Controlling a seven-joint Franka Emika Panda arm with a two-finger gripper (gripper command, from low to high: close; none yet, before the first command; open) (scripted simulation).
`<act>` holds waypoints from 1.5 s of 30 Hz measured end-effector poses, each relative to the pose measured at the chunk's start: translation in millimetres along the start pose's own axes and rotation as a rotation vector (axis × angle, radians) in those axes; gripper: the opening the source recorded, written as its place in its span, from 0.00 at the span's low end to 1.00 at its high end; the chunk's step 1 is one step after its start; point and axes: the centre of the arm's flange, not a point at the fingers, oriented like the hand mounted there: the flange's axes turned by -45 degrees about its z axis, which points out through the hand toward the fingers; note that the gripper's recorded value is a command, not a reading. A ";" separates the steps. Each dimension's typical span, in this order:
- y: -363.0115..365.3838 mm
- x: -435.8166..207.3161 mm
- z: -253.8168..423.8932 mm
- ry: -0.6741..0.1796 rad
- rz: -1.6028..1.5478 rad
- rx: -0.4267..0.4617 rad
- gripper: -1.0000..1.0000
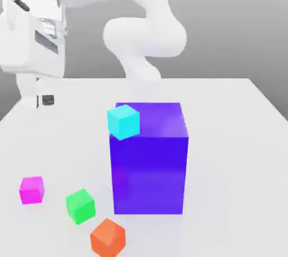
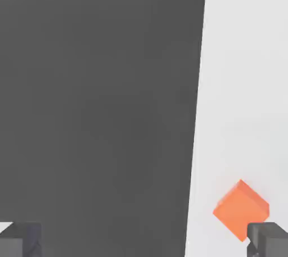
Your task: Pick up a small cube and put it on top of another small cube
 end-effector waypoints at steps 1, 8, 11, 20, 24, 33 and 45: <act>5.4 7.2 10.2 0.003 0.064 -0.016 0.50; 54.4 59.8 74.0 0.059 0.524 -0.120 0.50; 79.9 80.1 97.3 0.100 0.718 -0.160 0.50; 145.8 119.2 141.7 0.232 1.154 -0.231 0.50; 175.5 133.8 179.8 0.287 1.283 -0.241 0.50; 192.0 136.8 213.1 0.294 1.303 -0.243 0.00; 167.5 123.9 155.5 0.262 1.273 -0.254 0.00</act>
